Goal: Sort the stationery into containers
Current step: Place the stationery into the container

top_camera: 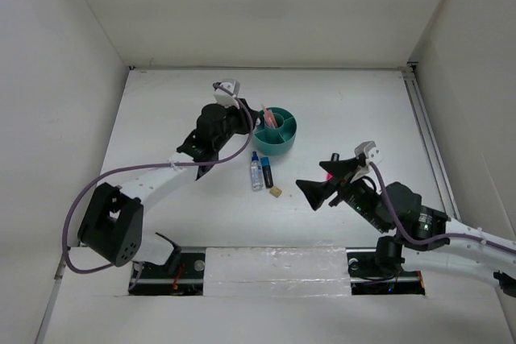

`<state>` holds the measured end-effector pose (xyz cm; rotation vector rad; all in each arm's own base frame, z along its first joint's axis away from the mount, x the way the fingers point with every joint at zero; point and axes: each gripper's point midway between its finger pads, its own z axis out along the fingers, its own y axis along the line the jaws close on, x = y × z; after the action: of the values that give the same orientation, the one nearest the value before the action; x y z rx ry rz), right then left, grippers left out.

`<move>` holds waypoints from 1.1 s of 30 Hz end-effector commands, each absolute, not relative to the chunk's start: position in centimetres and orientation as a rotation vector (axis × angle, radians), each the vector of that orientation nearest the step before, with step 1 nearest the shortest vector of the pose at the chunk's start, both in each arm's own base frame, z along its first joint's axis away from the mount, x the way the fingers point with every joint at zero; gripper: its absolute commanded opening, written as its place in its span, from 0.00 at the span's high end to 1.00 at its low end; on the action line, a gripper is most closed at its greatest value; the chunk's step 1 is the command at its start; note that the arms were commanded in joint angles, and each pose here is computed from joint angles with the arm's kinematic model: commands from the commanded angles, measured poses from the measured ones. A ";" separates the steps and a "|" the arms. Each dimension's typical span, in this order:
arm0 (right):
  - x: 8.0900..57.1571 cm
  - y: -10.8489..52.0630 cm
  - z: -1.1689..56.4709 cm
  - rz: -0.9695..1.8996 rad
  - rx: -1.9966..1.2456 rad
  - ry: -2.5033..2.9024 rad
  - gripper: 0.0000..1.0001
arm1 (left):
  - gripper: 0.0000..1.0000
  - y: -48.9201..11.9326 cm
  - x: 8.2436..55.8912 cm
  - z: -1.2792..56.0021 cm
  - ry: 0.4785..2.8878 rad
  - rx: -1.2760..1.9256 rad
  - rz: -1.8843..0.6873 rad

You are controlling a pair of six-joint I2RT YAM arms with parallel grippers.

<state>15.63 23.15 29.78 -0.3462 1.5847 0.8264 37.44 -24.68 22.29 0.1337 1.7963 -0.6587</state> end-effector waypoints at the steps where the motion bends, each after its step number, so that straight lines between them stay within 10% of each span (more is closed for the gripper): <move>1: 15.6 22.6 29.5 0.809 -0.333 1.603 0.01 | 1.00 -24.2 39.4 27.6 1.608 0.106 -0.639; 33: 15.8 22.1 29.1 0.744 -0.363 1.646 0.01 | 1.00 -25.6 45.9 24.2 1.634 0.034 -0.620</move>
<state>15.70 22.16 27.26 -0.3886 1.6748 0.7319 45.30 -24.47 20.19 0.0433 1.7497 -0.5280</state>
